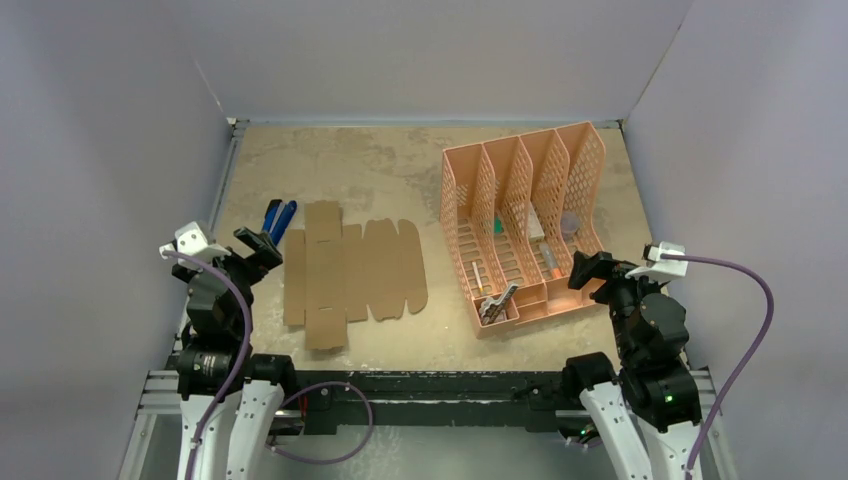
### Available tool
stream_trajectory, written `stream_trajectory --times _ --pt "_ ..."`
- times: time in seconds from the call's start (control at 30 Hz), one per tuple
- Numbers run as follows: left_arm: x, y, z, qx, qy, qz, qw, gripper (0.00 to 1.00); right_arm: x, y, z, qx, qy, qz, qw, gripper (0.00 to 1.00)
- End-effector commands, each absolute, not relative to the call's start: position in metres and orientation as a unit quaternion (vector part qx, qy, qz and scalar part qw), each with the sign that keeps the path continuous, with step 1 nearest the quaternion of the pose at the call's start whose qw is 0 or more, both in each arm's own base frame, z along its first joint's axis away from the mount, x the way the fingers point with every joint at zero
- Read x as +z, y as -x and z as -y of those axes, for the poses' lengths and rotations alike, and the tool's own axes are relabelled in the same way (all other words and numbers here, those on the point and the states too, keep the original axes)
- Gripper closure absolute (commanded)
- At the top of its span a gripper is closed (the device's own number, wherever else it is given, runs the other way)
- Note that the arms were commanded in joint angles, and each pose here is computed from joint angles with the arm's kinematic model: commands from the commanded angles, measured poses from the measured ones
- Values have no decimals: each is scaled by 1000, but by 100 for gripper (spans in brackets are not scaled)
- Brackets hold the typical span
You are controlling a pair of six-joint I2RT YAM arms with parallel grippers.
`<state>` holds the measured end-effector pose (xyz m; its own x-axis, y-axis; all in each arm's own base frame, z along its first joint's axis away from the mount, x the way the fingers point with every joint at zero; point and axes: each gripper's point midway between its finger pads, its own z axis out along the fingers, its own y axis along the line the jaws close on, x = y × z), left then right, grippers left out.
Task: Fold the paper box
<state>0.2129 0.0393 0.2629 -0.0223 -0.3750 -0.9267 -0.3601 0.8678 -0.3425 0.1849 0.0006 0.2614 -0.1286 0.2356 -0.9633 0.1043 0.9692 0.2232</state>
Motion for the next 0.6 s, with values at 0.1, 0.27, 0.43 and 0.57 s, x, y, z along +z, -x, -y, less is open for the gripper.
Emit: stream_trajectory --times 0.1,0.27,0.43,0.57 --pt "275 -219 -40 -13 260 -700 665 3 273 -189 -8 70 -104 -738 663 1" --pt "273 -221 -38 -15 259 -704 661 3 281 -197 -23 93 -67 -741 662 1" --pt "267 -227 -34 -19 251 -718 649 3 281 -214 -54 145 -22 -762 631 1" --pt "261 -234 -28 -27 240 -730 639 3 264 -237 -77 175 12 -791 586 1"
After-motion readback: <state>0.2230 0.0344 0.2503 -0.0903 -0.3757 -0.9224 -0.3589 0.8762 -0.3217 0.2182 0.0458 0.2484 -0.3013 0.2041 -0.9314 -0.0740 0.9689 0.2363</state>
